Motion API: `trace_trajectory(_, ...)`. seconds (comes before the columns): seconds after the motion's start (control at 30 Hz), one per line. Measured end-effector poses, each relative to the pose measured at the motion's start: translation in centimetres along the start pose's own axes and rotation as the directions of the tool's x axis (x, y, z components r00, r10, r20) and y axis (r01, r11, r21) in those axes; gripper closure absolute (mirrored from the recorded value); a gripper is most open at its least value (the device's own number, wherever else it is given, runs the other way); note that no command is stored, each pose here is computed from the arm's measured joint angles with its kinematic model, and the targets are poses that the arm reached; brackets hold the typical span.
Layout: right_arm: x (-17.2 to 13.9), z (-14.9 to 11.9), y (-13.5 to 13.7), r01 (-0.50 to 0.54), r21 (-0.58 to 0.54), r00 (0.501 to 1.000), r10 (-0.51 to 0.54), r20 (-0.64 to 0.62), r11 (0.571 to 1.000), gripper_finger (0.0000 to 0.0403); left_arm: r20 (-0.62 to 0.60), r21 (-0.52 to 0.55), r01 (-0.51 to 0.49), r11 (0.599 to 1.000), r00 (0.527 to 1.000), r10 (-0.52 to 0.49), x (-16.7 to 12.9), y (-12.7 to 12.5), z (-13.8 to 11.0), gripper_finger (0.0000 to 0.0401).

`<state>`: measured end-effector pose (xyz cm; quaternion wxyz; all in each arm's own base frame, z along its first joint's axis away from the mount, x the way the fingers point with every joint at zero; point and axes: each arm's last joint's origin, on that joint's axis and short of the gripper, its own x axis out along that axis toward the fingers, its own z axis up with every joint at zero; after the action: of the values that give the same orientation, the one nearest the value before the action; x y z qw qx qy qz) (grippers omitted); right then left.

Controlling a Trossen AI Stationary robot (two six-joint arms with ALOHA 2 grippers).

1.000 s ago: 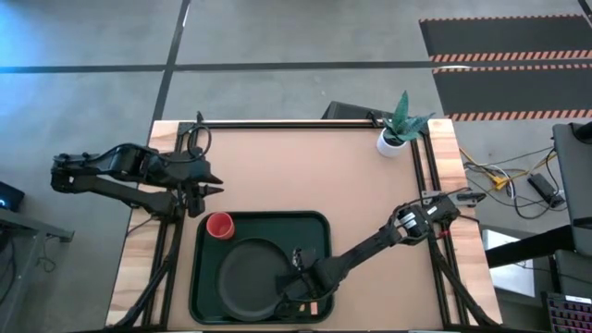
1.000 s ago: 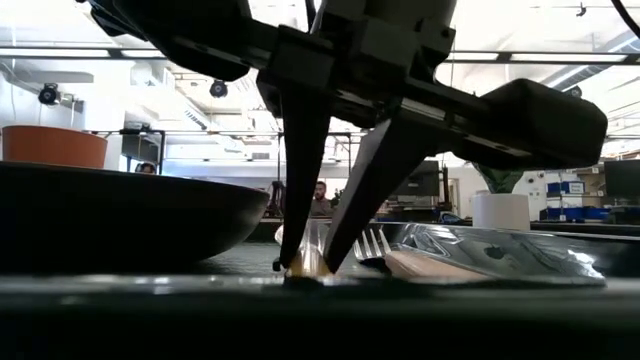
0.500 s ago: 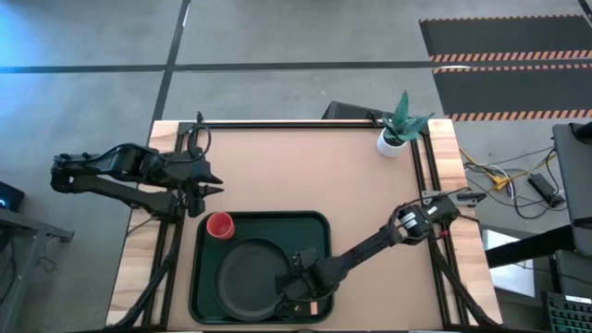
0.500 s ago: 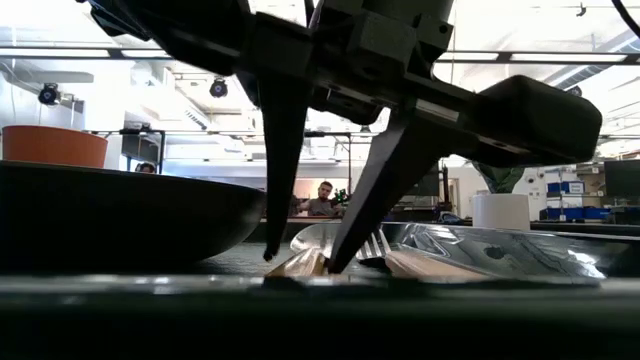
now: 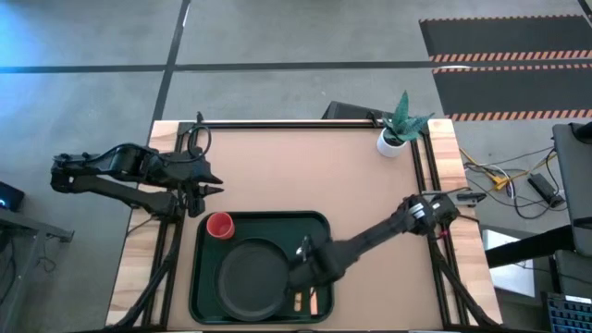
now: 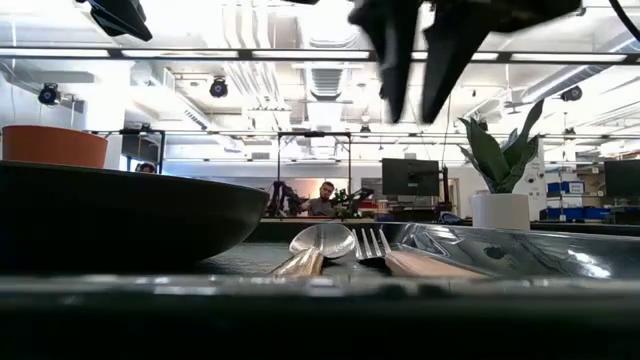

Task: Pick and place plate/cup/fork/spoon on tray
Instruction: Adjust the black tray to the center of the table

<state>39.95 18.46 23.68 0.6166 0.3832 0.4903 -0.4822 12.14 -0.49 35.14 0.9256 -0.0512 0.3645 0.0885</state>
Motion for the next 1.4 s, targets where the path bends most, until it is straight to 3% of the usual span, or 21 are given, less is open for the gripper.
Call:
trace_trajectory(0.07,-0.9,1.5,-0.9,0.051,-0.041,0.999,-0.051,0.004,0.998,0.0313,0.0,0.0,0.0,1.0,1.0,0.0,0.0,0.0,0.0,0.0318)
trace_trajectory(0.17,-1.3,4.0,-1.5,0.038,-0.114,0.999,-0.039,-0.009,0.993,0.0305,0.0,0.0,0.0,1.0,1.0,0.0,0.0,0.0,0.0,0.0318)
trace_trajectory(0.37,-0.1,8.9,-2.3,0.061,-0.219,0.997,-0.068,-0.023,0.974,0.0296,0.001,0.0,0.0,1.0,1.0,0.0,0.0,0.0,0.0,0.0318)
trace_trajectory(0.5,1.1,11.8,-1.8,-0.05,-0.302,0.995,0.022,-0.093,0.952,0.0308,0.001,0.0,0.0,1.0,1.0,0.0,0.0,0.0,0.0,0.0318)
trace_trajectory(0.6,2.7,13.2,-1.0,-0.159,-0.346,0.983,0.116,-0.142,0.925,0.0341,0.002,0.0,0.001,1.0,1.0,-0.001,-0.1,0.0,0.0,0.0318)
trace_trajectory(0.7,4.6,13.9,-0.5,-0.249,-0.354,0.962,0.19,-0.193,0.901,0.0384,0.002,-0.001,0.001,1.0,1.0,-0.001,-0.1,0.0,0.0,0.0318)
trace_trajectory(0.77,6.0,14.0,-0.4,-0.283,-0.355,0.953,0.218,-0.212,0.891,0.039,0.002,-0.002,0.0,1.0,1.0,0.0,-0.1,0.0,0.0,0.0318)
trace_trajectory(1.1,11.1,13.5,-1.7,-0.278,-0.335,0.948,0.201,-0.247,0.9,0.0394,0.001,-0.007,0.001,1.0,1.0,-0.001,0.0,0.0,0.0,0.0318)
trace_trajectory(1.4,13.1,14.8,-3.1,-0.255,-0.35,0.952,0.169,-0.256,0.901,0.0395,-0.004,-0.008,-0.001,1.0,1.0,0.001,0.1,0.0,0.0,0.0318)
